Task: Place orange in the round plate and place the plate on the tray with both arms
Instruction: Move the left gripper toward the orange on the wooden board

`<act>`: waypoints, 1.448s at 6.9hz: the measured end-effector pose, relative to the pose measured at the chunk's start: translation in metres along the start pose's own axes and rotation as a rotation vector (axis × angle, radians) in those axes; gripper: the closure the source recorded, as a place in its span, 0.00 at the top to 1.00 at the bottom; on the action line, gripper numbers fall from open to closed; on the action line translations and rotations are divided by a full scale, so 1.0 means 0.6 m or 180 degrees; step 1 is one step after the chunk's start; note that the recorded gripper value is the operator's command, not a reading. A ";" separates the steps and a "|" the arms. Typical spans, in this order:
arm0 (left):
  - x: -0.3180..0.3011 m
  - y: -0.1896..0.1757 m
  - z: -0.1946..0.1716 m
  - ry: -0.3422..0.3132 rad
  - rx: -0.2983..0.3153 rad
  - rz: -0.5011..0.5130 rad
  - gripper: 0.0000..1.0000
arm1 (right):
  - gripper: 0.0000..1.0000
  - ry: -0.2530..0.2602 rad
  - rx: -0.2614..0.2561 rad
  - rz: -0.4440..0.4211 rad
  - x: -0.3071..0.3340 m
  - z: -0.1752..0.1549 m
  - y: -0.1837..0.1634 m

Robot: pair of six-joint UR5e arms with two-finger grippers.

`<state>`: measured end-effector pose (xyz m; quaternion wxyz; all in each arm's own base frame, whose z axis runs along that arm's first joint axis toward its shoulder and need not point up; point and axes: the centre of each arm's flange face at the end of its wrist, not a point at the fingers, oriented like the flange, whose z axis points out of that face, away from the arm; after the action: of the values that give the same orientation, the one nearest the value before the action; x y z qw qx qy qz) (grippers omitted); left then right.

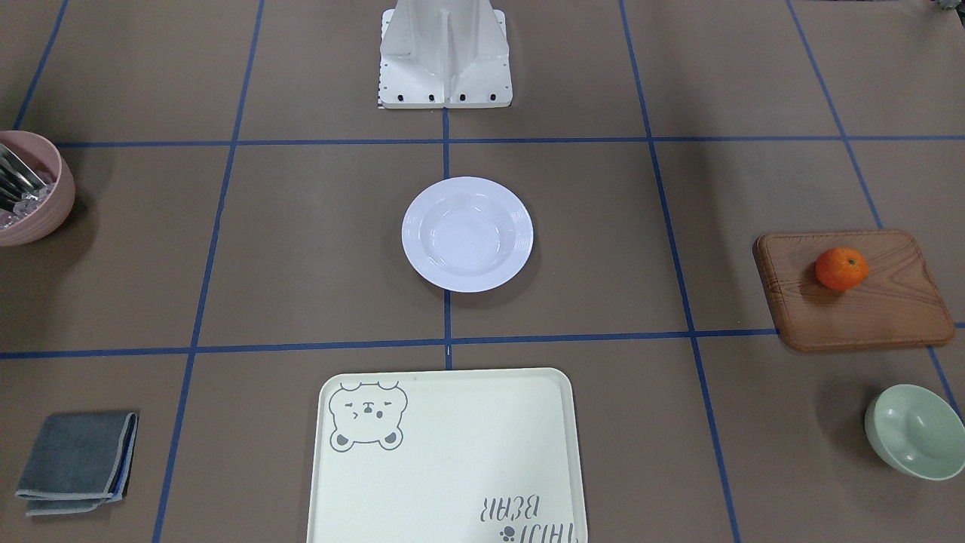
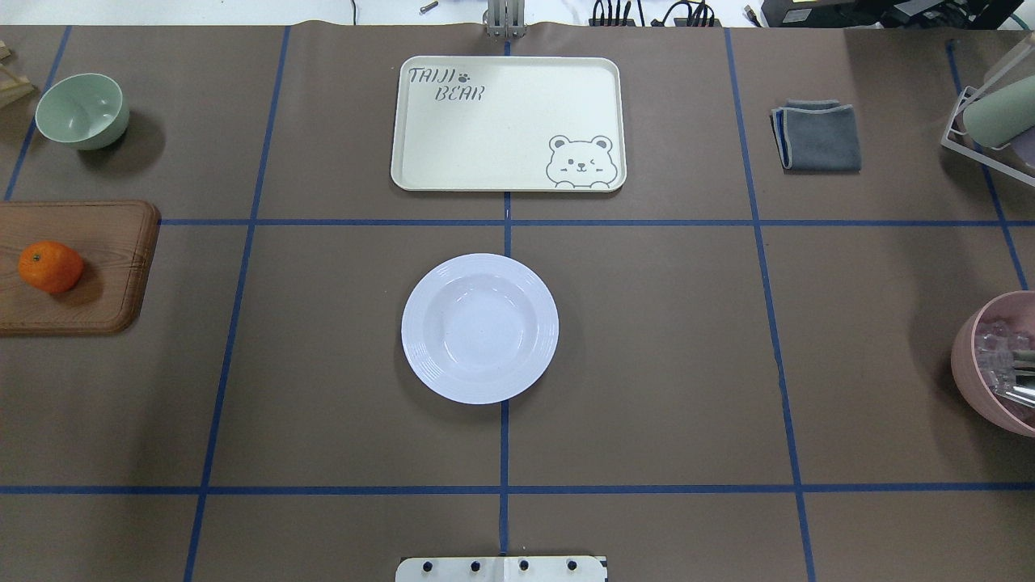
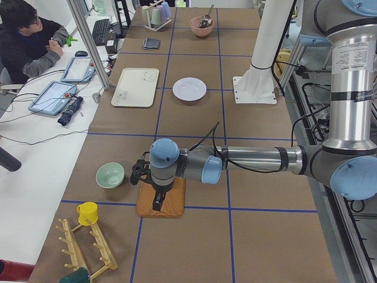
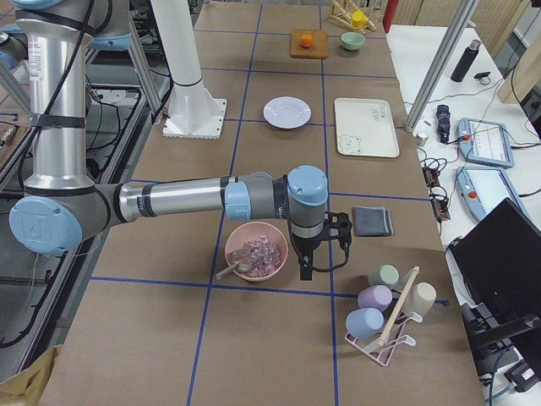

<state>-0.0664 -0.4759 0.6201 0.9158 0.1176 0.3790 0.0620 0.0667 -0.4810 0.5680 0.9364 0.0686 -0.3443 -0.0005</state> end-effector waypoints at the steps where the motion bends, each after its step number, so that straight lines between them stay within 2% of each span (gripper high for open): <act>1: 0.020 -0.034 -0.023 -0.0025 0.0171 0.0154 0.99 | 1.00 -0.0007 0.0115 -0.0083 -0.020 -0.022 -0.020; 2: 0.033 -0.071 -0.042 -0.0059 0.0337 0.0305 0.99 | 1.00 -0.0024 0.0205 -0.0162 -0.032 -0.034 -0.029; 4: 0.050 -0.099 -0.060 -0.0078 0.0520 0.0481 0.99 | 1.00 -0.0195 0.0478 -0.0395 -0.041 -0.035 -0.026; 5: 0.068 -0.110 -0.061 -0.0073 0.0637 0.0626 0.99 | 0.99 -0.0287 0.0648 -0.0492 -0.058 -0.036 -0.028; 6: 0.097 -0.122 -0.038 -0.0015 0.0670 0.0749 0.99 | 1.00 -0.0388 0.0728 -0.0546 -0.098 -0.029 -0.039; 7: 0.134 -0.125 0.002 0.0094 0.0598 0.0681 0.99 | 1.00 -0.0483 0.0710 -0.0453 -0.156 -0.014 -0.053; 8: 0.177 -0.116 0.051 0.0226 0.0483 0.0434 0.99 | 1.00 -0.0528 0.0655 -0.0231 -0.217 0.005 -0.062; 9: 0.208 -0.088 0.102 0.0310 0.0404 0.0281 0.99 | 1.00 -0.0494 0.0617 -0.0009 -0.271 0.028 -0.063; 10: 0.212 -0.053 0.143 0.0324 0.0399 0.0218 0.99 | 1.00 -0.0430 0.0608 0.0100 -0.308 0.048 -0.059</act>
<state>0.0852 -0.4952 0.5840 0.8835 0.1843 0.4240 0.0754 -0.0915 -0.5109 0.4660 0.9001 0.1519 -0.4062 0.0423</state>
